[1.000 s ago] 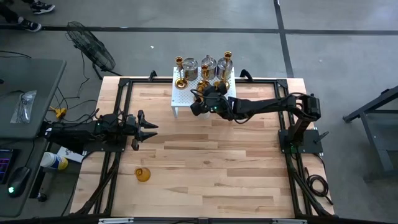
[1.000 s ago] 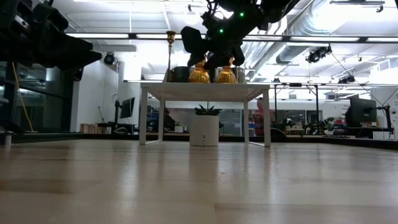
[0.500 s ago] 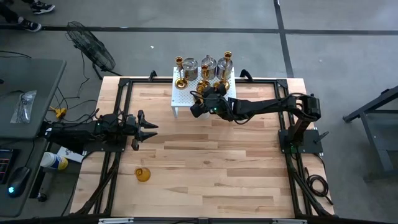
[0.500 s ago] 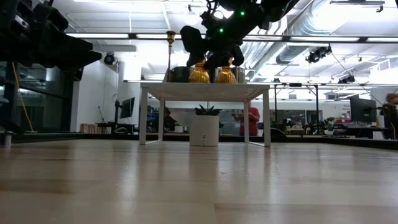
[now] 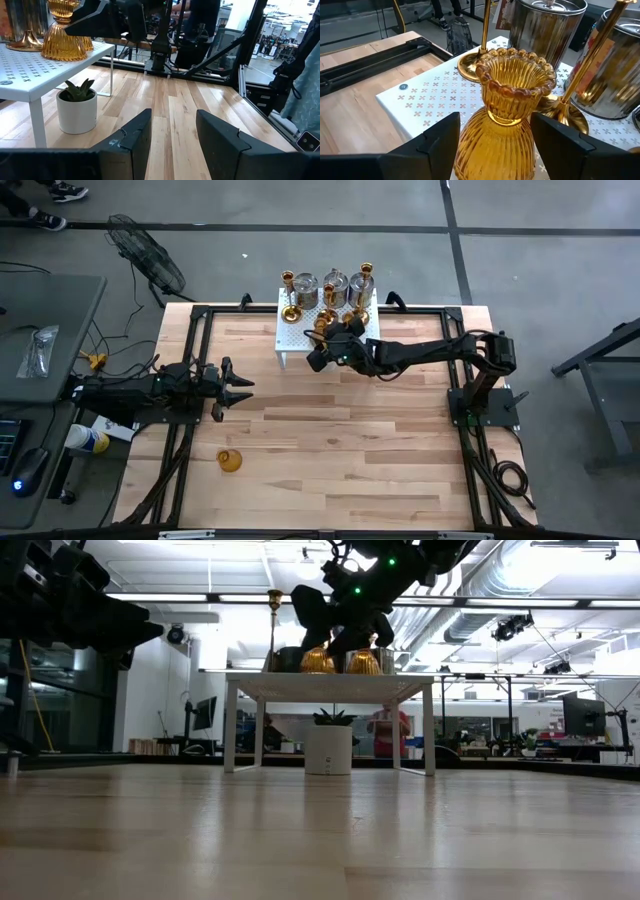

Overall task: Pick & Place candle stick holders
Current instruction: Put the middle right gold candle holder on the shelf, then put the gold candle holder on the shelf

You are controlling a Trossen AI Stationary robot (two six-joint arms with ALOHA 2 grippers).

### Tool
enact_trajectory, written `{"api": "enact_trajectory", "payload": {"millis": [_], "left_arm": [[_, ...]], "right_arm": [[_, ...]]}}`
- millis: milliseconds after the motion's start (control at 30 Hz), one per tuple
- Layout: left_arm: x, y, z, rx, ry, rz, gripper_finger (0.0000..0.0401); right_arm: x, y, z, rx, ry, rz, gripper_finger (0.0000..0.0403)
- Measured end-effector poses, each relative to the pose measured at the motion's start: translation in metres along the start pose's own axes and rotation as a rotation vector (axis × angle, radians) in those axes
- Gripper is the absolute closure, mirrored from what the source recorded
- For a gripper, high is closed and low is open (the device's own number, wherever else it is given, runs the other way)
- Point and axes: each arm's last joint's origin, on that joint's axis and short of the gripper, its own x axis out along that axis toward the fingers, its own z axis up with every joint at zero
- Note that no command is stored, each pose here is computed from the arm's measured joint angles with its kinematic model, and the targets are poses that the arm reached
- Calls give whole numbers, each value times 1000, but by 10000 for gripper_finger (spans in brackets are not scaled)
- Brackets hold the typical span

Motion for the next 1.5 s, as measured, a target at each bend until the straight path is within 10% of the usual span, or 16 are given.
{"api": "enact_trajectory", "payload": {"millis": [1500], "left_arm": [[0,0,0,0,0,0,249]], "right_arm": [[-14,5,-2,-45,34,-6,167]]}}
